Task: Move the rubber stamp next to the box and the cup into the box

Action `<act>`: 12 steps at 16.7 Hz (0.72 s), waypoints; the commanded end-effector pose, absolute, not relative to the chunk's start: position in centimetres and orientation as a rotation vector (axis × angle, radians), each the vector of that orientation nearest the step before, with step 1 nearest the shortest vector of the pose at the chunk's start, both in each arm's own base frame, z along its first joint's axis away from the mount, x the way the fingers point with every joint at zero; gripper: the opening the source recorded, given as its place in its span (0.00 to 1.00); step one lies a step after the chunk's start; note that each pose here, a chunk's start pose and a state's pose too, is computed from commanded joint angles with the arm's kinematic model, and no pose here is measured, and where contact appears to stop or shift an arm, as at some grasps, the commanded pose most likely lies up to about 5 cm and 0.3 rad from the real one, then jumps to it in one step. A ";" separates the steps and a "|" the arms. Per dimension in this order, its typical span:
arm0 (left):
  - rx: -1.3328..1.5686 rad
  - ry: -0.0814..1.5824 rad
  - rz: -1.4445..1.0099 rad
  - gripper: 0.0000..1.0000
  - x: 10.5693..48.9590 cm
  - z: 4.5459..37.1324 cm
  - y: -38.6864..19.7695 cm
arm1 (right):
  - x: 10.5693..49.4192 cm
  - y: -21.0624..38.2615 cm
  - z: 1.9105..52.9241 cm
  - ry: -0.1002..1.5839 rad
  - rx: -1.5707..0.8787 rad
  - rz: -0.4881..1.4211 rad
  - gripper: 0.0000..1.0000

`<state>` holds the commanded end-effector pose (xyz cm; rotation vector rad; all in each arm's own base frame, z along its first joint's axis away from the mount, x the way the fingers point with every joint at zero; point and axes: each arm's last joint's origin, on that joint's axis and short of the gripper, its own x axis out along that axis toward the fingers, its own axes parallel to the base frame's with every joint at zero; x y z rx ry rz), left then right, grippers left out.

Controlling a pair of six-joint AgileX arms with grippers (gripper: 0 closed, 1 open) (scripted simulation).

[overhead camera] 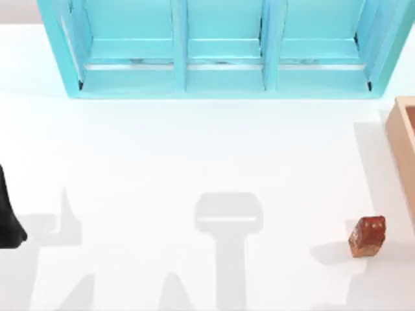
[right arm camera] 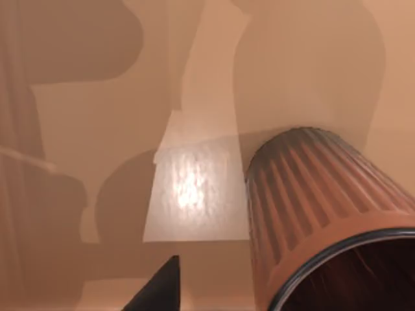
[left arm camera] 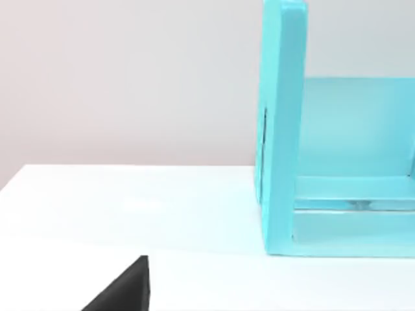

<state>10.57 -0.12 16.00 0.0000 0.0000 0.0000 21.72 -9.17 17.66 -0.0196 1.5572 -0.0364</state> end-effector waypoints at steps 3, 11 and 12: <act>0.000 0.000 0.000 1.00 10.6 16.0 -0.1 | 21.7 -9.2 17.7 1.557 -0.020 -0.036 1.00; 0.000 0.000 0.000 1.00 10.6 16.0 -0.1 | 22.7 -10.1 19.4 1.485 -0.023 -0.045 1.00; 0.000 0.000 0.000 1.00 10.6 16.0 -0.1 | 23.2 -10.5 20.5 1.455 -0.026 -0.046 1.00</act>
